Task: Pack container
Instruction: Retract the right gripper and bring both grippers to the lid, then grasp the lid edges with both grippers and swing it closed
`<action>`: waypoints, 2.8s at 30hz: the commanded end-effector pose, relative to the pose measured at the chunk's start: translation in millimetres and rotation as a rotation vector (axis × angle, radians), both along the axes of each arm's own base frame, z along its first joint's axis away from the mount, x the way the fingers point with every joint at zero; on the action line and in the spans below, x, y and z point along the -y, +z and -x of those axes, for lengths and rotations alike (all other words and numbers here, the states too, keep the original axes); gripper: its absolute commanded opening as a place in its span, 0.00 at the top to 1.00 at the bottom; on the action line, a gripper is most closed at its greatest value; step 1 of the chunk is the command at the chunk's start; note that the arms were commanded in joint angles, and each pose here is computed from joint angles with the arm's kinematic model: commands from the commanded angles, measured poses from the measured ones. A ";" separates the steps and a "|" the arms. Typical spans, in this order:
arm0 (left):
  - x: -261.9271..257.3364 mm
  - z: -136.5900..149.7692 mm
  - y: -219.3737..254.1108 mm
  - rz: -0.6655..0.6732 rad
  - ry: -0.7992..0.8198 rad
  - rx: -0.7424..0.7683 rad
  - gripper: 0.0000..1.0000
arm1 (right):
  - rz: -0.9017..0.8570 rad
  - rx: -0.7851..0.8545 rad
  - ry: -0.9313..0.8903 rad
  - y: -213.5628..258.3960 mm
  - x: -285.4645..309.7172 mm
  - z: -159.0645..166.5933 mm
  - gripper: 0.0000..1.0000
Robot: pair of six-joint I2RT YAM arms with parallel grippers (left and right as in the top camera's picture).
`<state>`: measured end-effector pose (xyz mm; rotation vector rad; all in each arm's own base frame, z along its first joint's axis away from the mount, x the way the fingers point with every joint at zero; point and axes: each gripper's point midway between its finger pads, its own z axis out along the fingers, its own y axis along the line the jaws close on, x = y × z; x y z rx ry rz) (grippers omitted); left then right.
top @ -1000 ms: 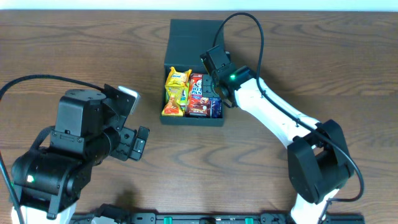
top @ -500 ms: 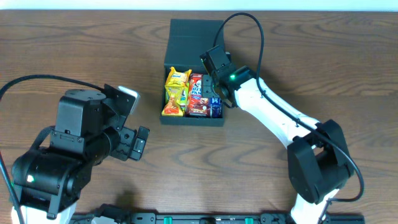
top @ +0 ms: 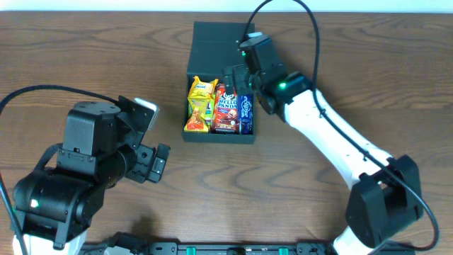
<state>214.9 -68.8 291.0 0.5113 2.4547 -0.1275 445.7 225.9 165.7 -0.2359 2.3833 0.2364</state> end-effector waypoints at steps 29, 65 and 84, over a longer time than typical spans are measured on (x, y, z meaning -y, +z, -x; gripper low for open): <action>18.2 -129.9 -11.4 0.134 0.107 0.098 0.05 | -0.332 -0.169 -0.059 -79.8 143.8 -71.8 0.99; -7.7 -369.2 -199.9 0.790 0.301 -0.279 0.94 | -0.543 -0.268 -0.086 -112.8 58.8 -77.2 0.99; 37.6 -340.8 -248.4 0.732 0.295 -0.514 0.94 | -0.695 -0.321 -0.107 -143.6 47.6 -87.5 0.99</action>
